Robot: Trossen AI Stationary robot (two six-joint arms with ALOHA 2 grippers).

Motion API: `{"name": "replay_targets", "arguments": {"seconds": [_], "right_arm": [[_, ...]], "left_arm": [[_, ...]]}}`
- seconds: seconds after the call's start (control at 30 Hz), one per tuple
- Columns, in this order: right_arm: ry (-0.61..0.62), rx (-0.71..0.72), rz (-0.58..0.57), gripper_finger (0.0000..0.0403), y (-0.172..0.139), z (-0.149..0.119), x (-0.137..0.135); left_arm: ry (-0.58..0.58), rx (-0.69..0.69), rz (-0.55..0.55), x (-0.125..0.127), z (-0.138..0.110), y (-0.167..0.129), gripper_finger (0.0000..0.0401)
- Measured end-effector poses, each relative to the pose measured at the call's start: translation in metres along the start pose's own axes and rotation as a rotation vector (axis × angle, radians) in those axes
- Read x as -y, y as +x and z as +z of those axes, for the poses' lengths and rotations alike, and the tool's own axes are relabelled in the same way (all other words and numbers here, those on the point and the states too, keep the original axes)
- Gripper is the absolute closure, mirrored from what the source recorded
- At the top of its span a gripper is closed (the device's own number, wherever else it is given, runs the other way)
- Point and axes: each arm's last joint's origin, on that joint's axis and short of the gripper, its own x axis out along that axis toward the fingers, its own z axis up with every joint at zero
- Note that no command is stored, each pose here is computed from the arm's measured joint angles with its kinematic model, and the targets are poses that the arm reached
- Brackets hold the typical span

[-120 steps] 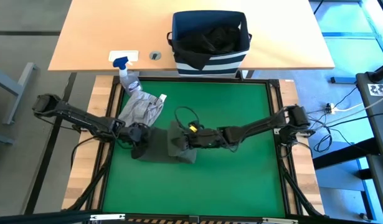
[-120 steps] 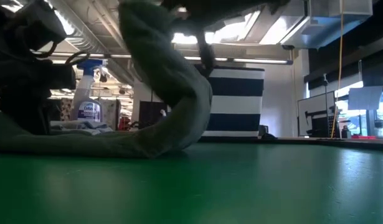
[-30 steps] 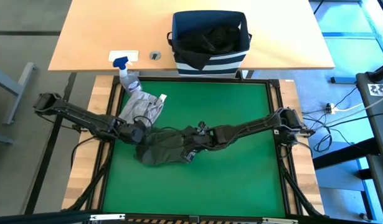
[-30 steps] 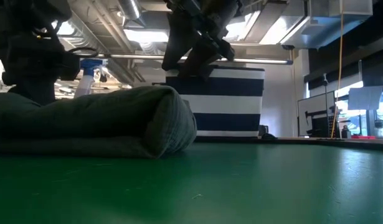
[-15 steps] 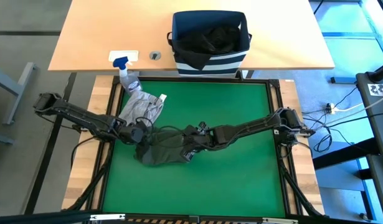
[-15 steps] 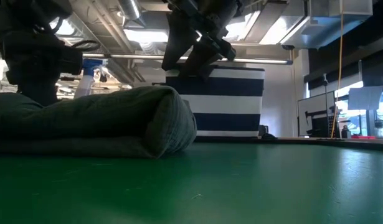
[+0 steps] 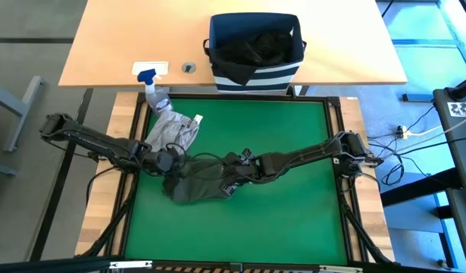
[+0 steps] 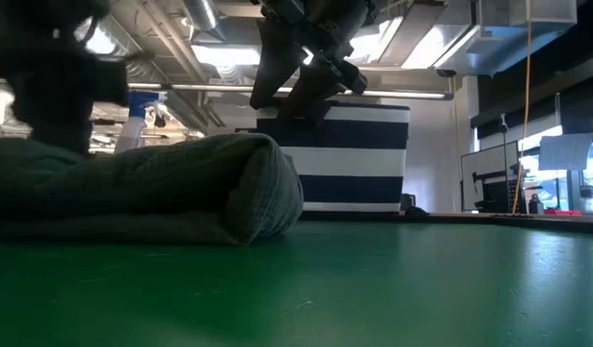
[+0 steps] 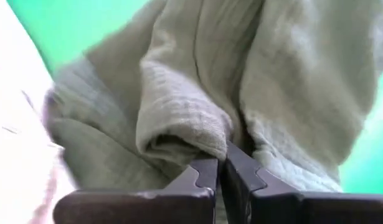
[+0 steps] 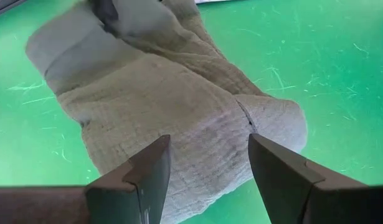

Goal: Fold Laundry from Bin
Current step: Fold the green shirt

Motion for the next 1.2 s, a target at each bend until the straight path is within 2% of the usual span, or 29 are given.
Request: {"name": "replay_targets", "arguments": {"seconds": [0.1, 0.2, 0.27, 0.33, 0.6, 0.67, 0.8, 0.93, 1.07, 1.2], "right_arm": [[0.000, -0.001, 0.000, 0.0190, 0.000, 0.000, 0.000], [0.000, -0.006, 0.006, 0.0190, 0.000, 0.000, 0.000], [0.000, -0.007, 0.007, 0.0190, 0.000, 0.000, 0.000], [0.000, -0.007, 0.007, 0.0190, 0.000, 0.000, 0.000], [-0.001, -0.008, 0.009, 0.0190, 0.000, 0.000, 0.000], [-0.001, -0.012, 0.014, 0.0190, 0.001, -0.001, -0.001], [-0.002, -0.009, 0.017, 0.0190, 0.004, -0.001, -0.002], [-0.038, 0.031, 0.086, 0.0190, 0.008, 0.003, -0.008], [-0.063, 0.097, 0.171, 0.0190, 0.023, 0.006, -0.019], [-0.091, 0.108, 0.190, 0.0190, 0.049, -0.003, -0.025]], "left_arm": [[0.058, -0.007, 0.038, 0.007, 0.014, -0.022, 0.0398], [0.109, -0.004, 0.159, 0.007, 0.021, -0.040, 0.0399], [0.123, 0.004, 0.233, 0.003, 0.023, -0.045, 0.0399], [0.140, -0.016, 0.259, 0.000, 0.022, -0.046, 0.0399], [0.132, -0.118, 0.232, -0.011, 0.011, -0.029, 0.0390], [0.126, -0.124, 0.212, -0.010, 0.011, -0.029, 0.0378], [0.136, -0.137, 0.099, -0.001, 0.017, -0.036, 0.0343], [0.139, -0.134, 0.053, 0.009, 0.028, -0.056, 0.0305], [0.159, 0.008, 0.008, 0.021, 0.042, -0.067, 0.0281], [0.209, 0.141, -0.076, 0.032, 0.046, -0.054, 0.0274]]}}
